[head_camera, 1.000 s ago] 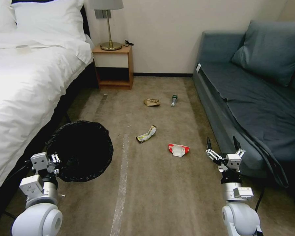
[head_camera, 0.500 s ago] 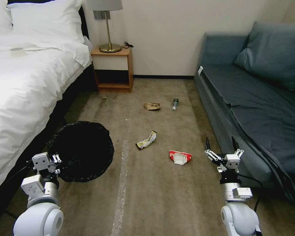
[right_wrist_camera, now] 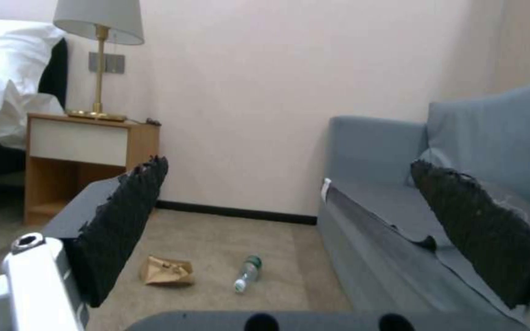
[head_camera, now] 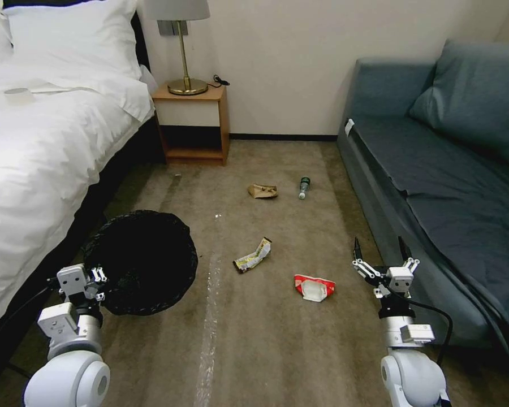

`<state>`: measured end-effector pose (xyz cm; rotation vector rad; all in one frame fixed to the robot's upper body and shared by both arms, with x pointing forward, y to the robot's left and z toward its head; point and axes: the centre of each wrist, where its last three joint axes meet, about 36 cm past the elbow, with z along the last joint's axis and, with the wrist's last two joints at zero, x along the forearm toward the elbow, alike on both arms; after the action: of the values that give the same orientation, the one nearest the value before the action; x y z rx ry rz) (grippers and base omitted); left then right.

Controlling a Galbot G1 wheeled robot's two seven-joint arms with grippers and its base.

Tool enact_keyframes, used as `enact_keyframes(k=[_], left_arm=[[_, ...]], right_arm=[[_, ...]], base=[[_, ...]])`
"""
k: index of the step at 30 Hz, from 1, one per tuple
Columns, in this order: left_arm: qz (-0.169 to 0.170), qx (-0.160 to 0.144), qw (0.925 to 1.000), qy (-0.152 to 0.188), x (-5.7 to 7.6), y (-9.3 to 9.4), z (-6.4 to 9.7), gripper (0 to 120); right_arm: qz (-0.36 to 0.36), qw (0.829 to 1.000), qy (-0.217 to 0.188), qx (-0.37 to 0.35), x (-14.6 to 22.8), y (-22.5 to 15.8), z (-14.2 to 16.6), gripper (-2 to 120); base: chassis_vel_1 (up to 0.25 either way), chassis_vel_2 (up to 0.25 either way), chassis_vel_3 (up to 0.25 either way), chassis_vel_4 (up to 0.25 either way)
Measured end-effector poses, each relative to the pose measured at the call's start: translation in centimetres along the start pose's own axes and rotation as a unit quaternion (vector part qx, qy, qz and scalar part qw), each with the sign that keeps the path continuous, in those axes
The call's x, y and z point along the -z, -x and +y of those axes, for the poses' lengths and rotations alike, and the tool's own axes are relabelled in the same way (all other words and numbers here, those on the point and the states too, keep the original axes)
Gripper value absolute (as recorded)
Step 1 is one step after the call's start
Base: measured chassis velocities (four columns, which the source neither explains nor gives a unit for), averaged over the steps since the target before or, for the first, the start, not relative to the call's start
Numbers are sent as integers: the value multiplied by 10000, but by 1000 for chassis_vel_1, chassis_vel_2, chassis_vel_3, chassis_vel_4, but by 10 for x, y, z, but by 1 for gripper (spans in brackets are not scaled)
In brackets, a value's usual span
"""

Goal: Pick up the trash bin, then pick up the garbage on the floor and place it into the trash bin.

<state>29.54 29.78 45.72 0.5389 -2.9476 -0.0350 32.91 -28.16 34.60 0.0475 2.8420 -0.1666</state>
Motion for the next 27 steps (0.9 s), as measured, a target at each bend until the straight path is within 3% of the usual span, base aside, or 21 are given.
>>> enact_keyframes(k=[15, 27], left_arm=[[-23, 16, 10000, 19, -1, 1, 1, 4], [-33, 15, 10000, -3, -1, 4, 1, 4]], right_arm=[[8, 10000, 32, -8, -2, 0, -1, 100], [0, 10000, 18, -9, -5, 3, 0, 100]], base=[[-109, 105, 102, -113], [-26, 31, 29, -25]])
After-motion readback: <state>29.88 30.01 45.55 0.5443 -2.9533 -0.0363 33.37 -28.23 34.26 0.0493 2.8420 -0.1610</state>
